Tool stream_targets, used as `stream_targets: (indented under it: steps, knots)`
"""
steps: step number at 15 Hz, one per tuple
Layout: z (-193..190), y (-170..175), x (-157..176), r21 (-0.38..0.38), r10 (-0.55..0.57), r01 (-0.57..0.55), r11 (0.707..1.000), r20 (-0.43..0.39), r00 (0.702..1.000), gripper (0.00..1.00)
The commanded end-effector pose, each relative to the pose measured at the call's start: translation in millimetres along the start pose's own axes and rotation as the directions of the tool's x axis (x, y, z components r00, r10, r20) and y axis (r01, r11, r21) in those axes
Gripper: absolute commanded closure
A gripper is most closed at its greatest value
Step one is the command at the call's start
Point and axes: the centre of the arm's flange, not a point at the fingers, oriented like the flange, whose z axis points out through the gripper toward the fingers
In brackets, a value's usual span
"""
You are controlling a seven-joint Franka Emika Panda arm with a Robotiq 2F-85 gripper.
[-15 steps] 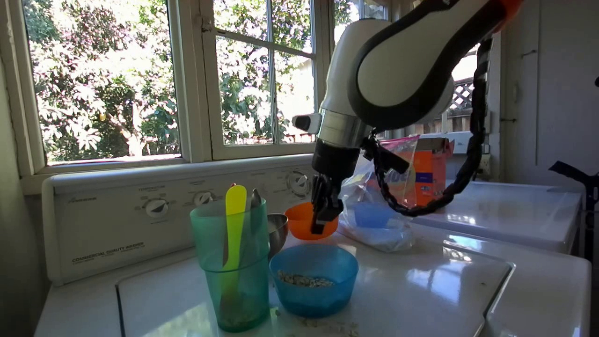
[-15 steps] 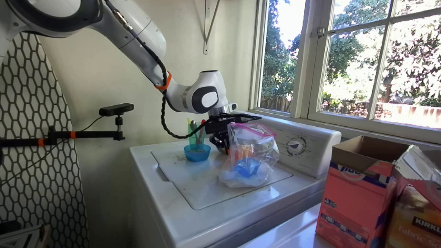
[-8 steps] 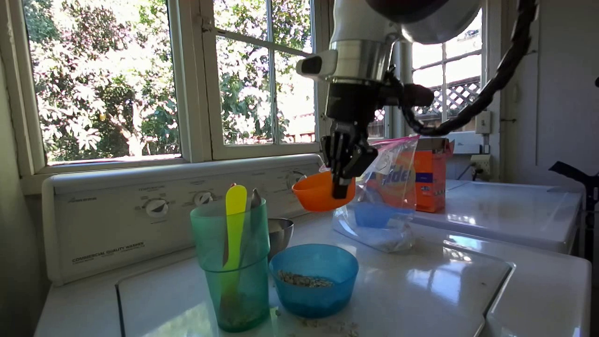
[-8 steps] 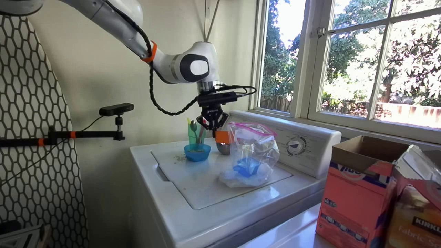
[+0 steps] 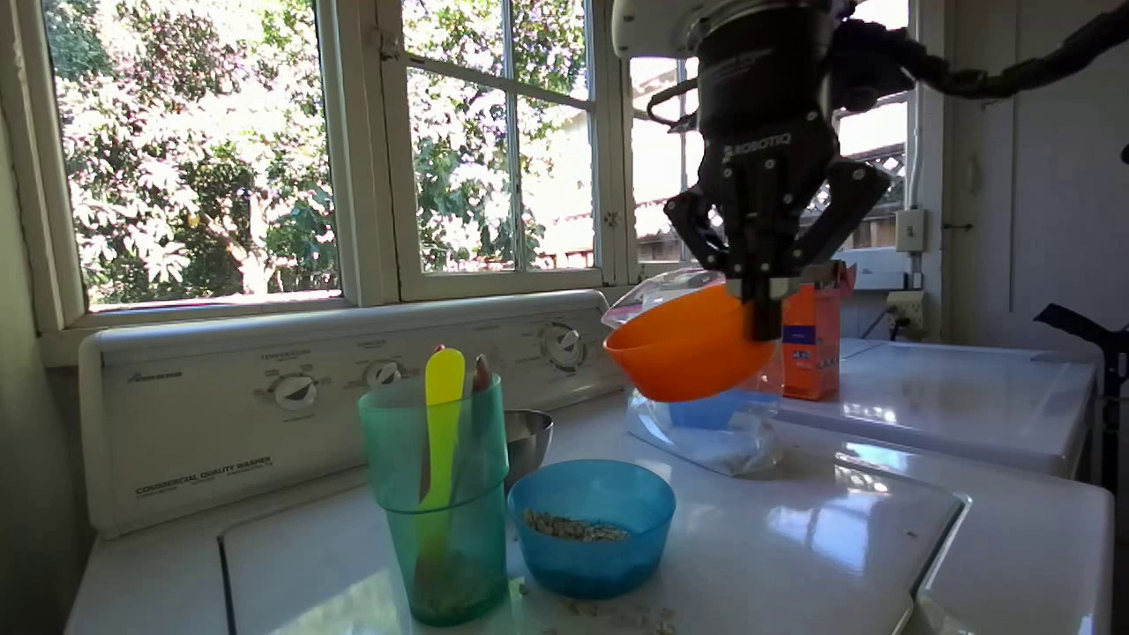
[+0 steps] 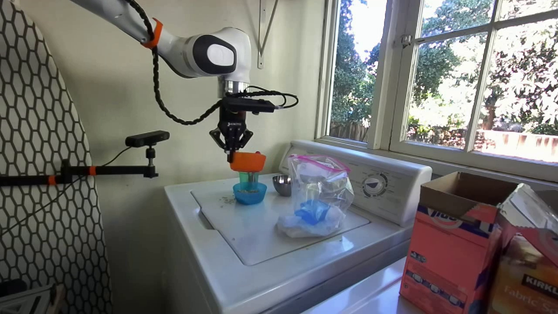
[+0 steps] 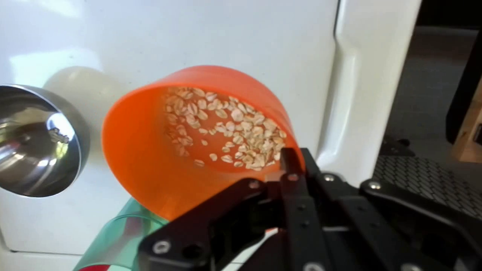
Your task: Put the scoop inside the blue cup and then pour the contents in the orange bowl into the blue bowl
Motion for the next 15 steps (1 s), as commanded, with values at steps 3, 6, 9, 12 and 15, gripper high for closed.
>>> stream_targets:
  steps: [3, 6, 9, 12, 15]
  knots:
    - [1, -6, -1, 0.035, -0.054, 0.052, 0.998, 0.067, 0.996, 0.99]
    - [0, -15, 3, 0.089, -0.159, 0.150, 0.985, 0.102, 0.982, 0.99]
    - [0, -24, 22, 0.139, -0.285, 0.266, 0.954, 0.142, 0.948, 0.99]
    - [10, -24, 42, 0.137, -0.364, 0.338, 0.931, 0.273, 0.891, 0.99]
    - [24, -20, 57, 0.089, -0.394, 0.391, 0.916, 0.382, 0.836, 0.99]
